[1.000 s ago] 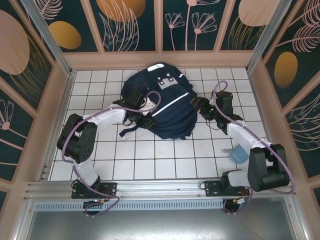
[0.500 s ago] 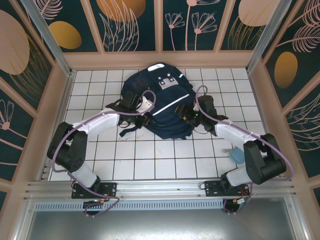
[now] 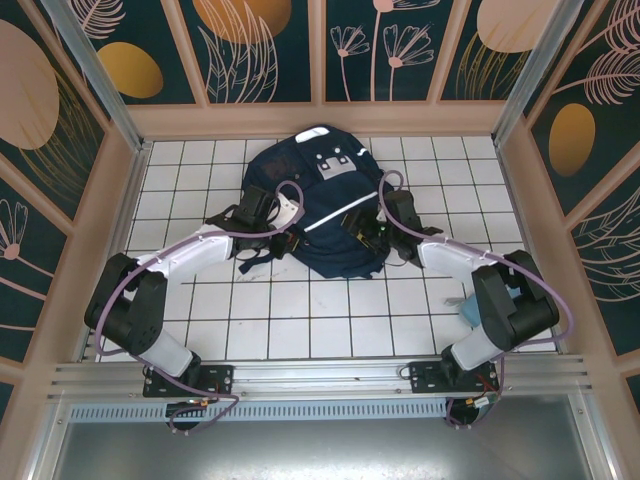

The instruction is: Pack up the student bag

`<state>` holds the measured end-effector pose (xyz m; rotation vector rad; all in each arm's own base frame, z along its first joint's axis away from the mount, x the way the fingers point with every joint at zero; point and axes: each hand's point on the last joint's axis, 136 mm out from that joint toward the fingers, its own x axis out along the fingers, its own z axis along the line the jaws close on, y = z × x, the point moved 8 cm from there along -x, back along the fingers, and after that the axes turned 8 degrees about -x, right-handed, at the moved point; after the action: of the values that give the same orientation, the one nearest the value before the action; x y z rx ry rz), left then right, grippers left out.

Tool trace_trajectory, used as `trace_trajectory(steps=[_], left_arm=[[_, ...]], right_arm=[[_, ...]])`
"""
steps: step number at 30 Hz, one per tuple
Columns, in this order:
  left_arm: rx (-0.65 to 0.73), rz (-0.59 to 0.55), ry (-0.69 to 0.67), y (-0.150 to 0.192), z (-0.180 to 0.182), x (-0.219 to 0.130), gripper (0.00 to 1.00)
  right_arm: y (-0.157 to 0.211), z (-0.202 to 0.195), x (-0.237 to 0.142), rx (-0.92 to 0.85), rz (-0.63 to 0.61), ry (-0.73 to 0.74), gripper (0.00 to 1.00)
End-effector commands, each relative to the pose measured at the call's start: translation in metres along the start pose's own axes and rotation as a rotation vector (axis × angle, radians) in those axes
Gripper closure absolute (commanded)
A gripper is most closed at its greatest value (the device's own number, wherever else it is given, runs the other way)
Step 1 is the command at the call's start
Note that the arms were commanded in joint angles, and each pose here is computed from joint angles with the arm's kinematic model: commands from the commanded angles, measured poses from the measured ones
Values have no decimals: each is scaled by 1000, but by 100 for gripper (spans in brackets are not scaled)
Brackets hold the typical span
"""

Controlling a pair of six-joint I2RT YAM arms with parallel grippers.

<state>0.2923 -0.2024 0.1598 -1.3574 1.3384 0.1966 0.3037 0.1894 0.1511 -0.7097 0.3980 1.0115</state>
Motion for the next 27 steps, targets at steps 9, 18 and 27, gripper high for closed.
trace_trajectory(steps=[9, 18, 27], left_arm=[[-100, 0, 356, 6, -49, 4, 99], [-137, -109, -94, 3, -13, -19, 52], [-35, 1, -330, 26, 16, -5, 37]], right_arm=[[-8, 23, 30, -44, 27, -100, 41], [-11, 23, 20, -67, -10, -51, 41], [-12, 22, 19, -63, -10, -47, 41]])
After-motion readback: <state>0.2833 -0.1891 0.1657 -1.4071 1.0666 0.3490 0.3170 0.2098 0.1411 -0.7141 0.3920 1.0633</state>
